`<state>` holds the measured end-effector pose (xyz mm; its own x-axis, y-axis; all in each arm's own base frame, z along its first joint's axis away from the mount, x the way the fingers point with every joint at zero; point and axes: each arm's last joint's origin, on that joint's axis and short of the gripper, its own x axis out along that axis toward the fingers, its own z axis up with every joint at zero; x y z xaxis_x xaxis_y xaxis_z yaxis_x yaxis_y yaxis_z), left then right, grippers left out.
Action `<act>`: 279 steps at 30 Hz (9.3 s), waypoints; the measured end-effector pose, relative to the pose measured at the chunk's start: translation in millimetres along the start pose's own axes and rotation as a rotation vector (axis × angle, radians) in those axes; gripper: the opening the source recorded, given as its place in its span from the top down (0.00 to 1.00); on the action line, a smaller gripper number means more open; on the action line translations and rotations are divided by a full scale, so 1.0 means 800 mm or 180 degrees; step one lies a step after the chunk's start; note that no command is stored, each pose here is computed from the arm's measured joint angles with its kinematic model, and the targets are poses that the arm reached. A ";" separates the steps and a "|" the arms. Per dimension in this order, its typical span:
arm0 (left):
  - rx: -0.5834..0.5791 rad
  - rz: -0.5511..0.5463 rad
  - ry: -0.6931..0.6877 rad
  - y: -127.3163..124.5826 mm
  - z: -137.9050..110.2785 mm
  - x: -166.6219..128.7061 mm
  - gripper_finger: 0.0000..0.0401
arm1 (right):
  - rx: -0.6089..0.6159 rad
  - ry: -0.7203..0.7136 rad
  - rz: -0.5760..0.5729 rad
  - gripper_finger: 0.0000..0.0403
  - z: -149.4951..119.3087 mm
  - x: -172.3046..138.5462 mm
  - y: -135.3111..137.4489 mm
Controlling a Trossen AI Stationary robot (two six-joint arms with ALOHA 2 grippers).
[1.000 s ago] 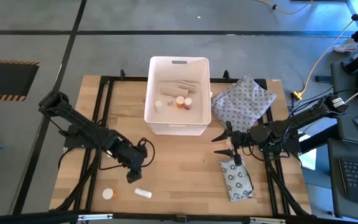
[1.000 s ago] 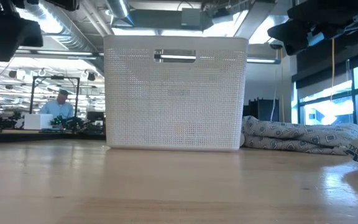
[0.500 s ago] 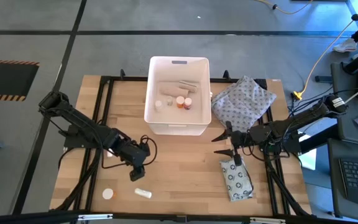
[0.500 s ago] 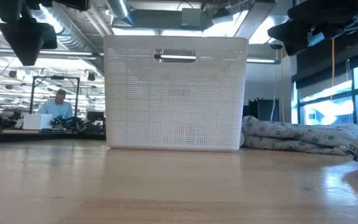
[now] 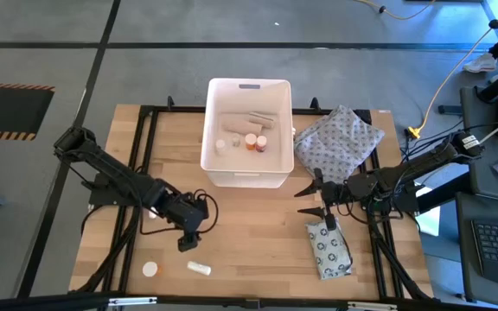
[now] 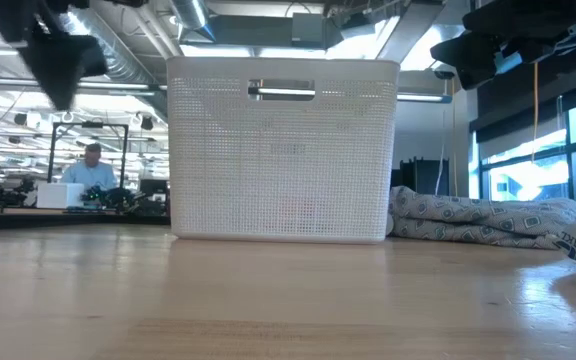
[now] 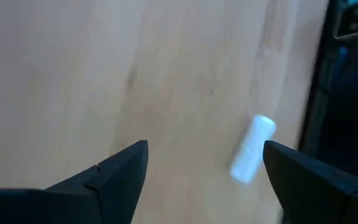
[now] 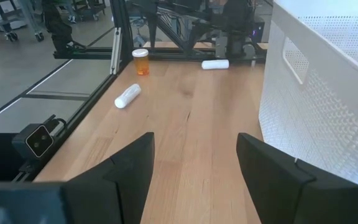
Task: Pick & place medical supplies in basket/bin
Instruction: Put the orange pill bottle into the white bin, then put the white pill bottle into the white bin
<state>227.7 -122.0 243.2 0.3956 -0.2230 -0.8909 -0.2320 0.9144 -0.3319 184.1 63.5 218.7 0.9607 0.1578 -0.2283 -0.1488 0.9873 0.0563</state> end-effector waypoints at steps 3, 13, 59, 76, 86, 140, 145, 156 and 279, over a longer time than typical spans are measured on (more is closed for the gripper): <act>-0.0122 -0.0054 0.0057 -0.006 -0.007 0.000 0.23 | 0.0000 0.0001 0.0000 0.43 0.000 0.000 0.000; -0.0165 0.0384 0.0031 -0.041 -0.069 -0.014 0.23 | 0.0116 0.0004 0.0000 0.43 0.000 0.000 0.000; -0.2640 0.1346 0.0324 -0.136 -0.183 0.026 0.23 | 0.0244 0.0156 -0.0228 0.43 -0.013 0.019 -0.009; -0.2480 0.1437 0.0537 -0.123 -0.190 0.041 0.23 | 0.0243 0.0159 -0.0226 0.43 -0.013 0.019 -0.009; -0.2410 0.1322 0.0554 -0.115 -0.197 0.057 0.23 | 0.0244 0.0159 -0.0225 0.43 -0.013 0.019 -0.009; -0.2263 0.1264 0.0683 -0.117 -0.197 0.058 0.41 | 0.0233 0.0162 -0.0223 0.43 -0.013 0.019 -0.009; -0.2231 0.1256 0.0692 -0.117 -0.197 0.058 0.47 | 0.0233 0.0162 -0.0224 0.43 -0.013 0.019 -0.009; -0.1846 0.0682 0.0103 -0.113 -0.165 0.015 0.48 | 0.0232 0.0161 -0.0224 0.43 -0.013 0.019 -0.009; 0.0473 0.1329 -0.1180 0.177 0.281 -0.254 0.43 | 0.0405 0.0750 -0.0429 0.43 -0.001 -0.001 -0.017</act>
<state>313.9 128.5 446.8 0.5886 0.2758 -0.7599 -0.3186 0.9431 0.0956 184.8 49.9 217.2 0.8867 0.0405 -0.4606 0.0213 0.9915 0.1282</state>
